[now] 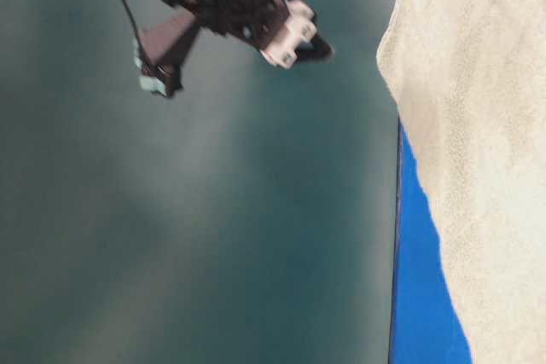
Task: Fold a bath towel.
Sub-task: 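Lay the towel down folded lengthwise and open the left gripper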
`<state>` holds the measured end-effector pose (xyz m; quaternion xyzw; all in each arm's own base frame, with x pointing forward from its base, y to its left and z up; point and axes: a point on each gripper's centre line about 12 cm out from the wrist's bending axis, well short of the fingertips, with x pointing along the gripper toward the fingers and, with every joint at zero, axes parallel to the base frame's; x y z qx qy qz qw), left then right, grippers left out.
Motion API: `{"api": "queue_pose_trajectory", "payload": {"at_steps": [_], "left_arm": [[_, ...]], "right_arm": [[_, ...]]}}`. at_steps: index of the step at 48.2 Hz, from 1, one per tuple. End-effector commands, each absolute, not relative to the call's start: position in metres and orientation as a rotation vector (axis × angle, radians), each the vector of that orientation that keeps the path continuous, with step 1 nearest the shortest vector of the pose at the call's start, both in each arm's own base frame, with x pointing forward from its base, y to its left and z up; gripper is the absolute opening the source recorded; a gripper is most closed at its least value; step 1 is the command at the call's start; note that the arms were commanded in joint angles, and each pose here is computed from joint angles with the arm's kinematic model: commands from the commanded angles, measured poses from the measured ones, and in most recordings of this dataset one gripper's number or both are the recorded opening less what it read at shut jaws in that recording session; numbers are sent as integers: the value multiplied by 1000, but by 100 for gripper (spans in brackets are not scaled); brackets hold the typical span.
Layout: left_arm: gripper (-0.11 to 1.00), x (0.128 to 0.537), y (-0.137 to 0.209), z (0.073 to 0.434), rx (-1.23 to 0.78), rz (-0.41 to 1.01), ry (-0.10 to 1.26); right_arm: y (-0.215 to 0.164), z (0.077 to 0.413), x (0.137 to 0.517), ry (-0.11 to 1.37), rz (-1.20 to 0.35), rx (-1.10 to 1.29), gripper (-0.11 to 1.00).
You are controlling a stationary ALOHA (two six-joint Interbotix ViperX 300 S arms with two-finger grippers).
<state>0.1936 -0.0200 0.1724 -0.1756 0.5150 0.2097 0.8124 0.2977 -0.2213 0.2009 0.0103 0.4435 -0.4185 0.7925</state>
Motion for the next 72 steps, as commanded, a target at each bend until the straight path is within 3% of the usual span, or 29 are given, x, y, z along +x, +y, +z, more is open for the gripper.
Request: {"api": "queue_pose_trajectory", "payload": {"at_steps": [1, 11, 22, 43, 57, 61, 68, 72], "left_arm": [[85, 192, -19, 179, -388, 439, 1071], [85, 189, -18, 183, -399, 431, 1048], [85, 189, -18, 182, -400, 427, 1045], [85, 194, -21, 182, -411, 413, 1030], [85, 195, -21, 182, -411, 411, 1030], [85, 195, -21, 182, -413, 410, 1030], [85, 195, -21, 183, -412, 408, 1026], [85, 195, -21, 184, -409, 406, 1025]], "right_arm": [[-211, 216, 285, 960, -916, 67, 64], [-182, 201, 254, 1102, -838, 198, 64], [-177, 192, 246, 1111, -821, 221, 64], [-203, 85, 217, 1169, -785, 364, 64], [-199, 69, 203, 1212, -802, 420, 63], [-198, 69, 203, 1208, -809, 443, 54], [-196, 68, 204, 1201, -811, 466, 18], [-194, 68, 206, 1199, -802, 461, 15]]}}
